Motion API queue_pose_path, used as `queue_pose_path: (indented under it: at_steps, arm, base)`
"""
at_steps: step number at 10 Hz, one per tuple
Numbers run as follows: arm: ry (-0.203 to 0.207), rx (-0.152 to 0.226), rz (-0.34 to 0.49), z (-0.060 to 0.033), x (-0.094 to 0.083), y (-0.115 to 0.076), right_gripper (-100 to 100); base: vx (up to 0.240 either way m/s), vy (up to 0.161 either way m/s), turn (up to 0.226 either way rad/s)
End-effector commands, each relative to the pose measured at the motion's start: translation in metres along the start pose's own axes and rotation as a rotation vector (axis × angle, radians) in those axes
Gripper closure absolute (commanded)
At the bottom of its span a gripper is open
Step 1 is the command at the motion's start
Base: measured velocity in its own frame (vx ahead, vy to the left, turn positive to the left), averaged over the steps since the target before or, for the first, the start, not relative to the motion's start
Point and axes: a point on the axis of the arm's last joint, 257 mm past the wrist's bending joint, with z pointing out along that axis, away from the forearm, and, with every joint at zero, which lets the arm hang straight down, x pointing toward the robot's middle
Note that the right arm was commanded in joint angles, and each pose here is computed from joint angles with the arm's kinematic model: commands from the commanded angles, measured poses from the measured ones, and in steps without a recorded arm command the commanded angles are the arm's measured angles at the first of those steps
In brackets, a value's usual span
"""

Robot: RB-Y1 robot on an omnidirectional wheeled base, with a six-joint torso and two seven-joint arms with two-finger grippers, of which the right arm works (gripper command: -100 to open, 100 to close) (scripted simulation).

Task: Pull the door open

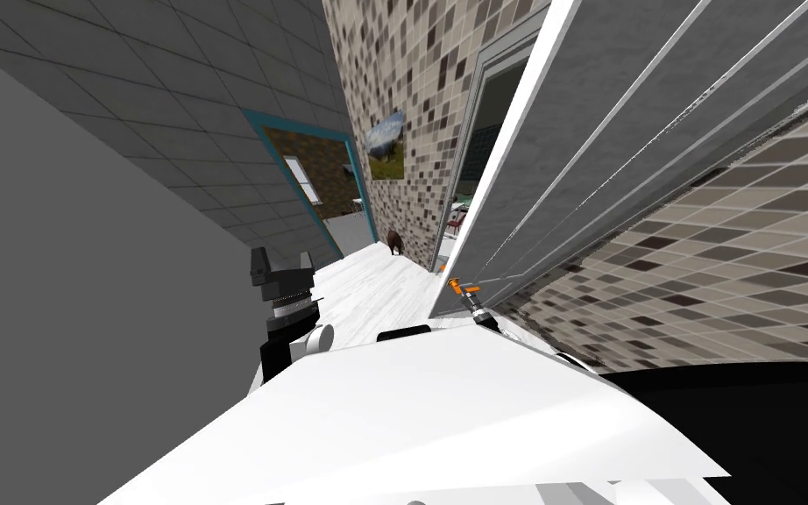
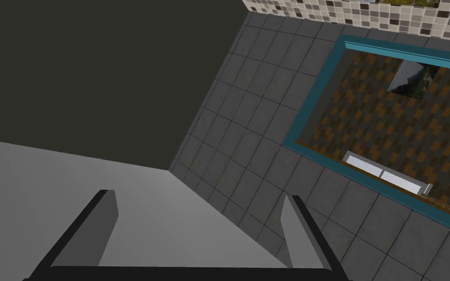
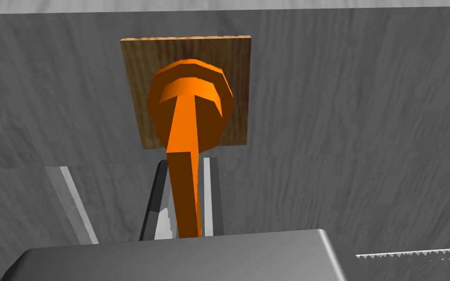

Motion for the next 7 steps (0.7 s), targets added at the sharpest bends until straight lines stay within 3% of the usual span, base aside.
queue_pose_path:
  at_steps: [1, 3, 4, 7]
  arm:
    - [0.002, 0.004, 0.0, -0.0038, -0.002, -0.002, 100]
    - [0.013, 0.003, 0.0, -0.0149, -0.004, -0.001, 100]
    - [0.013, 0.003, 0.0, -0.0149, -0.004, -0.001, 100]
    - [0.026, 0.002, 0.0, -0.0281, -0.006, 0.0, 100]
  base:
    - [-0.133, -0.06, 0.047]
    - [-0.143, -0.036, 0.148]
    - [-0.128, -0.038, 0.058]
    - [-0.137, -0.072, 0.13]
